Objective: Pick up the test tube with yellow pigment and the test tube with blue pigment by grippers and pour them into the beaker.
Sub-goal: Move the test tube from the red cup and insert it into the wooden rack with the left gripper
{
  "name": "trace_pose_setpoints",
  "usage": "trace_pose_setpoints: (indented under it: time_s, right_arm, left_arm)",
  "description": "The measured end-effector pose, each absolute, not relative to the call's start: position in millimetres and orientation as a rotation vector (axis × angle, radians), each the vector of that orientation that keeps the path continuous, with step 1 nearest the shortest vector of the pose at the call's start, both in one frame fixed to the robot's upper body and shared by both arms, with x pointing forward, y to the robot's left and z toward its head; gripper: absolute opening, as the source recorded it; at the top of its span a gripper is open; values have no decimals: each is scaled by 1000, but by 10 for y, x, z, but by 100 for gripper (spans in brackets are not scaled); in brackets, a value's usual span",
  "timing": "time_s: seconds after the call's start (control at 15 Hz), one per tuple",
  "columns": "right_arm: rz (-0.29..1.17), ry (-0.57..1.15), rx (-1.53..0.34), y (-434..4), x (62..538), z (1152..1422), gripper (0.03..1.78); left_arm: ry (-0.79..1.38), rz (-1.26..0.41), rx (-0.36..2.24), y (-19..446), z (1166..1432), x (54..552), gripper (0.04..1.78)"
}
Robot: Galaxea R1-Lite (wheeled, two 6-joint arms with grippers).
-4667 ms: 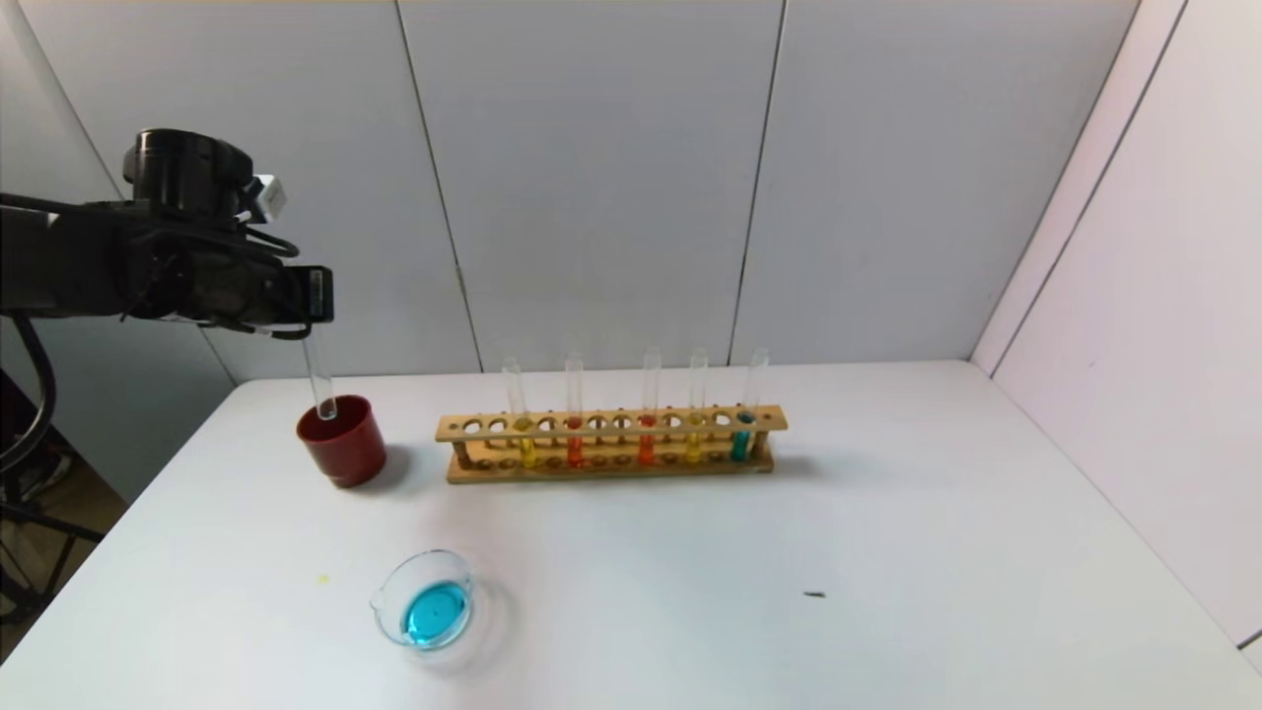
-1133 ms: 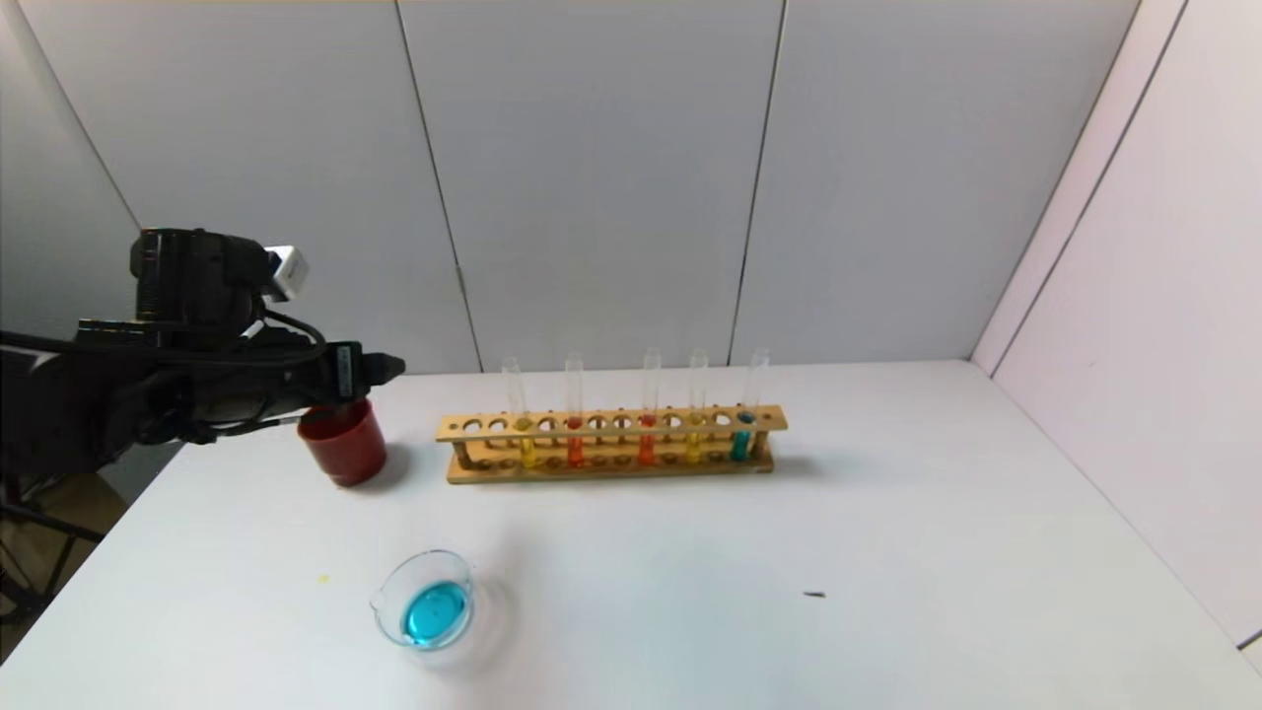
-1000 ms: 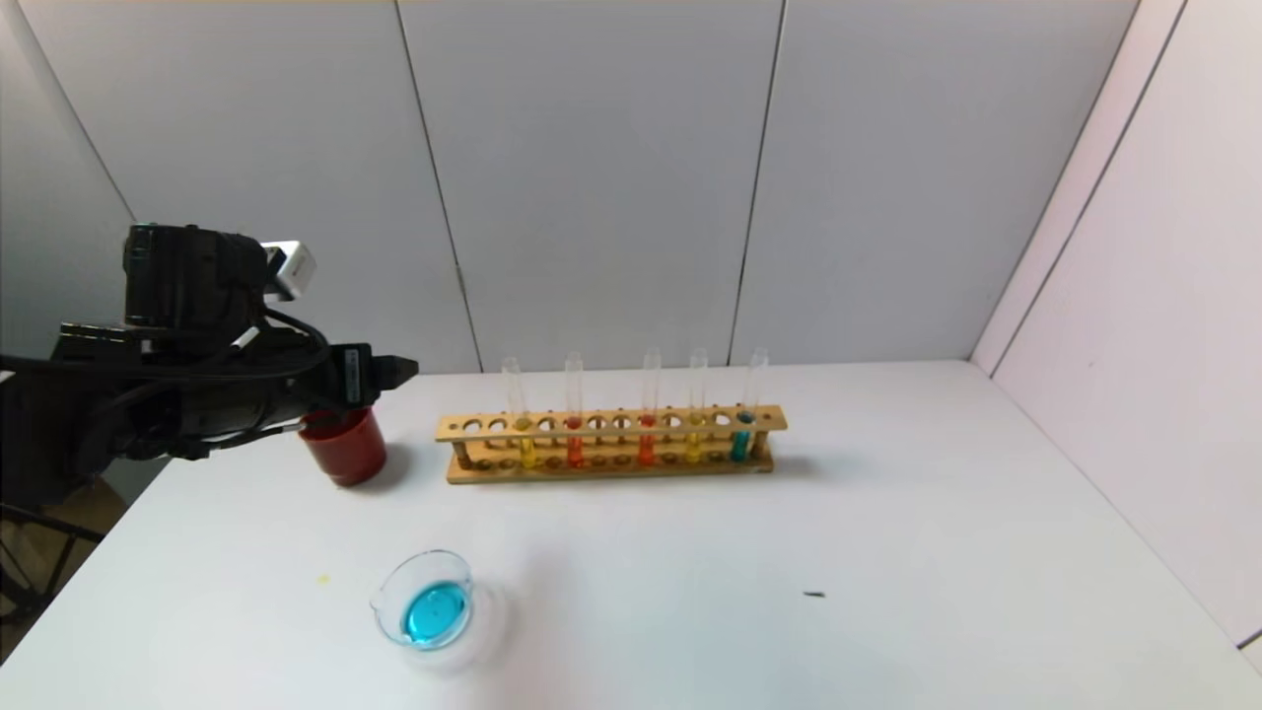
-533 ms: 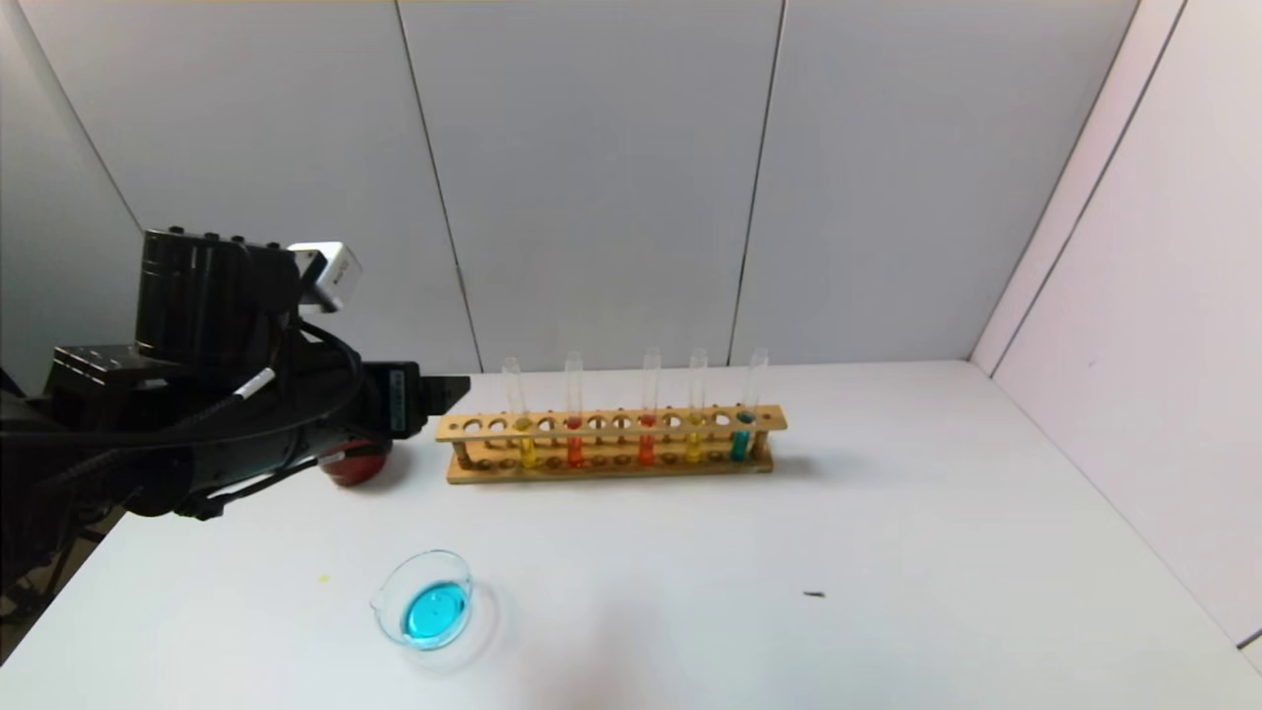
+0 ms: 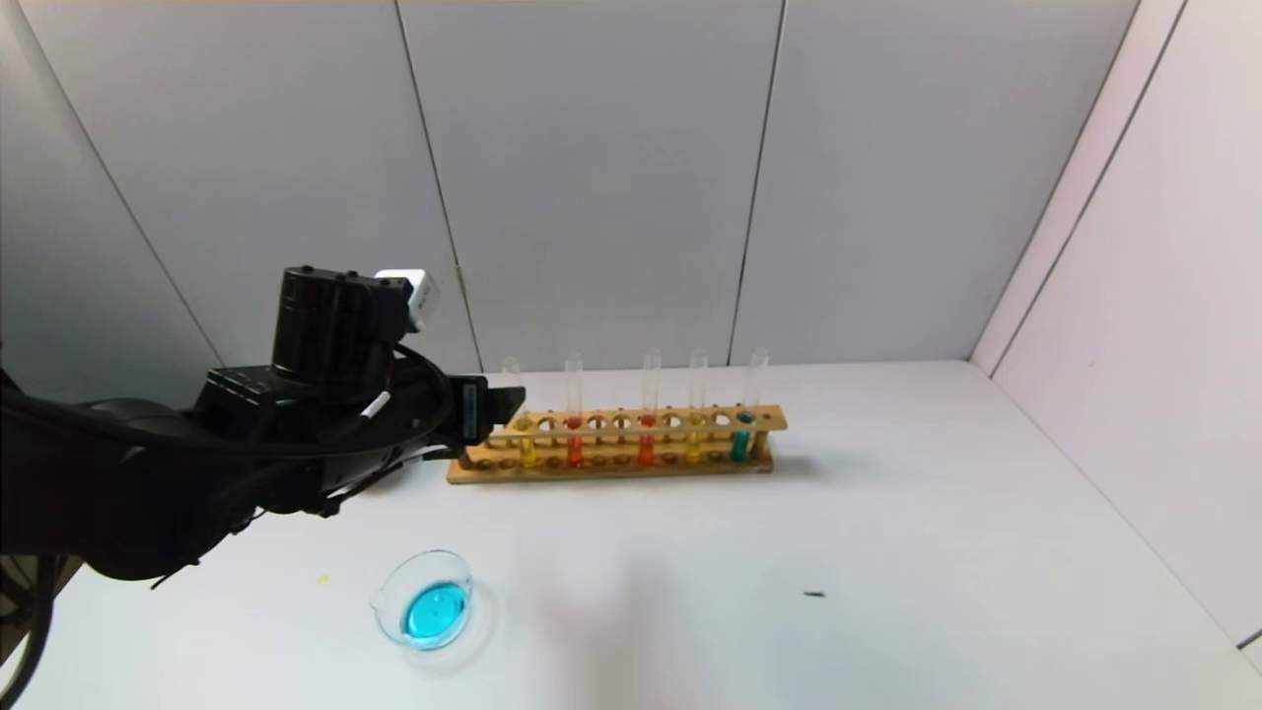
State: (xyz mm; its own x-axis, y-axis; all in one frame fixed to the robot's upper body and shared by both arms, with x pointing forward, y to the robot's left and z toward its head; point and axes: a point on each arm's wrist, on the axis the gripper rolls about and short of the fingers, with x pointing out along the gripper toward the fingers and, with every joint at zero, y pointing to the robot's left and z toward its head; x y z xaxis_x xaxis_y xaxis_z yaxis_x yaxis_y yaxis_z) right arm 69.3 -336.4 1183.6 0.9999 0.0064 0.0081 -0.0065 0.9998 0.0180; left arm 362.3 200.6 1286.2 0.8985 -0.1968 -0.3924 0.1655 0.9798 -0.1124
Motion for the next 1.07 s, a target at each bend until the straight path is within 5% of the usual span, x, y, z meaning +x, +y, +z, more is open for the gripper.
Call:
trace_pose_setpoints:
  time_s: [0.53, 1.07]
  right_arm:
    - [6, -8, 18, -3364, 693, 11836, 174]
    - [6, -8, 18, -3364, 693, 11836, 174]
  left_arm:
    - [441, -175, -60, 1769, 12479, 4174, 175]
    - [433, -132, -61, 1792, 12423, 4552, 175]
